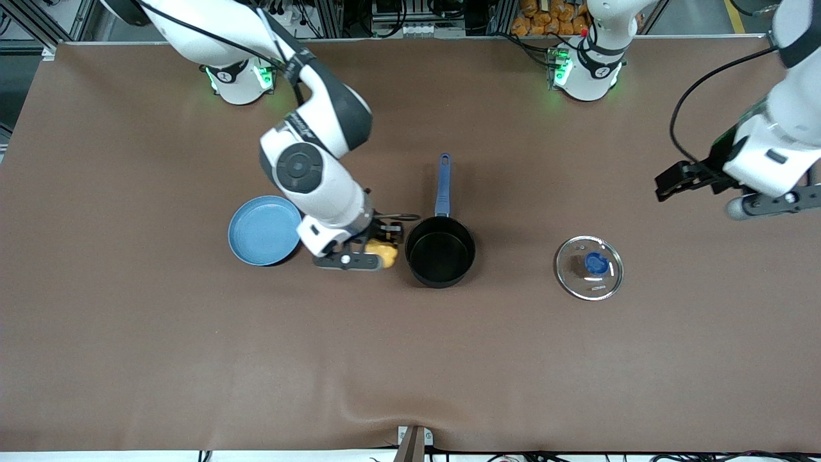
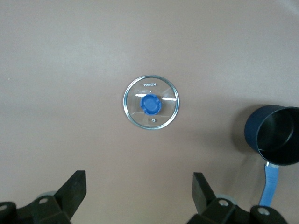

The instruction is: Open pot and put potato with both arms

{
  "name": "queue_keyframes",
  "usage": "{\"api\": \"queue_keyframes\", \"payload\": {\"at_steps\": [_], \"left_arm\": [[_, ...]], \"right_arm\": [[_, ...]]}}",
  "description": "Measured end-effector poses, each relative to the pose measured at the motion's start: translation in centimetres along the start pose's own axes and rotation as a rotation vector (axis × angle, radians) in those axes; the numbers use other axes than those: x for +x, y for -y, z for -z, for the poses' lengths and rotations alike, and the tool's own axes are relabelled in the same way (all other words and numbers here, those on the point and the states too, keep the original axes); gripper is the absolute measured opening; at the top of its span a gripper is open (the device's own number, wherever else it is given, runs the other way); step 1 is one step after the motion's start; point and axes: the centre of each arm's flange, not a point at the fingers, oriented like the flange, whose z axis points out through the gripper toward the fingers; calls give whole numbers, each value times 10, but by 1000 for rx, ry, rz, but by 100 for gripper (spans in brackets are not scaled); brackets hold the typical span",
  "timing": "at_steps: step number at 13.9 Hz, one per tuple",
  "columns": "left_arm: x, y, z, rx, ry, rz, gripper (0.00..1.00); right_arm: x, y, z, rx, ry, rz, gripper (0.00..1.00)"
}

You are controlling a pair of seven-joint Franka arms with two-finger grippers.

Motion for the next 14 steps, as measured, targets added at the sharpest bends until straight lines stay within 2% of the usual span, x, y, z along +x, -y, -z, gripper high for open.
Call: {"api": "queue_keyframes", "payload": {"at_steps": [2, 6, 8, 10, 14], "left_arm": [[0, 0, 3, -5, 7, -3, 100], [0, -4, 0, -9, 14, -12, 100], [1, -4, 0, -10, 15, -11, 100], [2, -3, -1, -11, 16, -9, 100], [3, -2, 0, -21, 18, -5, 100]], "right_arm": [[-14, 33, -25, 11, 15, 20, 63], [-44, 60, -95, -24, 54, 0, 63], [-51, 64, -122, -43, 42, 6, 63], [-58, 70, -143, -38, 14, 12, 63], [-65, 69, -173, -63, 15, 21, 63]]}}
